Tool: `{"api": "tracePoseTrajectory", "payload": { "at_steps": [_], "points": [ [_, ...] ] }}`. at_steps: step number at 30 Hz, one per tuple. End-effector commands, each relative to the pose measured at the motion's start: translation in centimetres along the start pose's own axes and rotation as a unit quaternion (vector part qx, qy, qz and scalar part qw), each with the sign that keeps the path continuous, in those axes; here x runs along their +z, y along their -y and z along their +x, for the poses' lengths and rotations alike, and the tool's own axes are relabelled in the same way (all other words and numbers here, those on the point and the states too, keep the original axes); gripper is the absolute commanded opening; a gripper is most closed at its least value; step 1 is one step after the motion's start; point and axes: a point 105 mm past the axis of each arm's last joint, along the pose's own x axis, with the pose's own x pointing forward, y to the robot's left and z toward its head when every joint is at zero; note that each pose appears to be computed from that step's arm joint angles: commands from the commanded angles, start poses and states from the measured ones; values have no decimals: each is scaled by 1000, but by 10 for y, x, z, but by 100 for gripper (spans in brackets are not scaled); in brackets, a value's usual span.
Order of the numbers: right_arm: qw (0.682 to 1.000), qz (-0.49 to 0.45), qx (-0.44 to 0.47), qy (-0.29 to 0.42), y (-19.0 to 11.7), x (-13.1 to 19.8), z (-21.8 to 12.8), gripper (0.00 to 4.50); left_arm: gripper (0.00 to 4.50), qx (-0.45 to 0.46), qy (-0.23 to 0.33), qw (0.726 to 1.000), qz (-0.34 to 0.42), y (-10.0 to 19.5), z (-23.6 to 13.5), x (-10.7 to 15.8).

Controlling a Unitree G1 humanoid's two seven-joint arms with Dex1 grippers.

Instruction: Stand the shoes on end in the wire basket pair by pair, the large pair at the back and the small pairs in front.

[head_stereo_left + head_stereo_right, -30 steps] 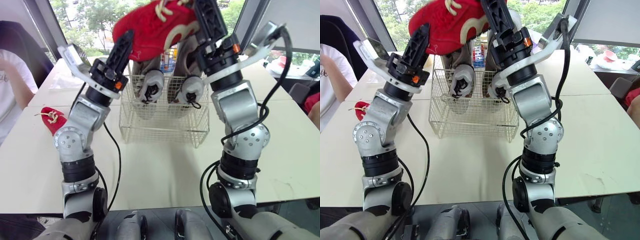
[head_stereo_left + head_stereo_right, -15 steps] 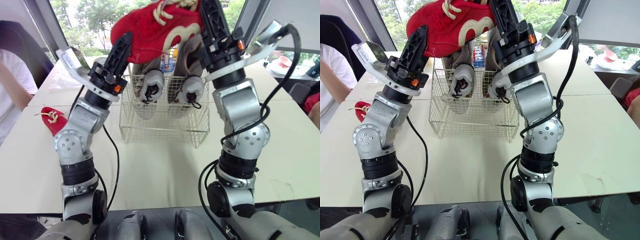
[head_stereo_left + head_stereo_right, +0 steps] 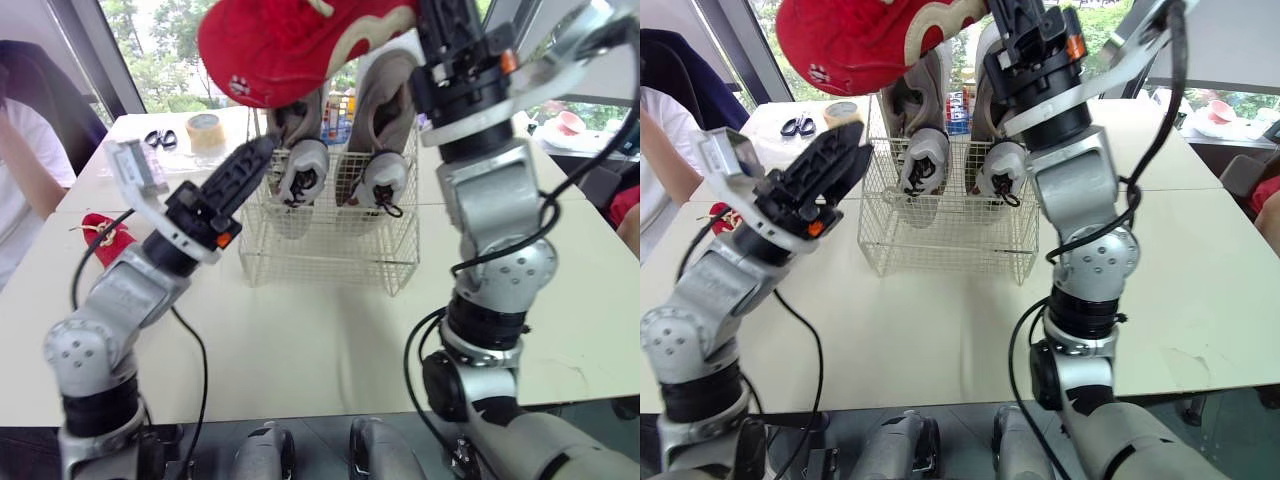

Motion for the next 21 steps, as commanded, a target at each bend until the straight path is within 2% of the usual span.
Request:
{"api": "tracePoseTrajectory", "payload": {
  "at_steps": [1, 2, 3, 4, 5, 12, 17, 21],
  "points": [
    [991, -74, 69, -92, -28, -31, 5, 130, 441, 37, -41, 998, 36, -17, -21, -7],
    [984, -102, 58, -131, 9, 7, -3, 130, 441, 65, -58, 994, 59, -30, -32, -12],
    [981, -119, 54, -140, 29, 54, -12, 130, 441, 90, -75, 990, 81, -41, -41, -16],
    [979, -133, 61, -143, 33, 92, -20, 130, 441, 109, -89, 985, 101, -50, -48, -19],
    [978, -137, 68, -141, 32, 114, -24, 130, 441, 114, -95, 983, 111, -53, -52, -22],
    [979, -108, 88, -151, 35, 116, -25, 130, 441, 90, -113, 982, 123, -46, -63, -48],
    [975, -111, 84, -171, 34, 114, -32, 130, 441, 147, -118, 968, 166, -56, -67, -53],
    [956, -128, 91, -247, 30, 102, -46, 130, 441, 159, -113, 955, 223, -51, -70, -46]
  ]
}}
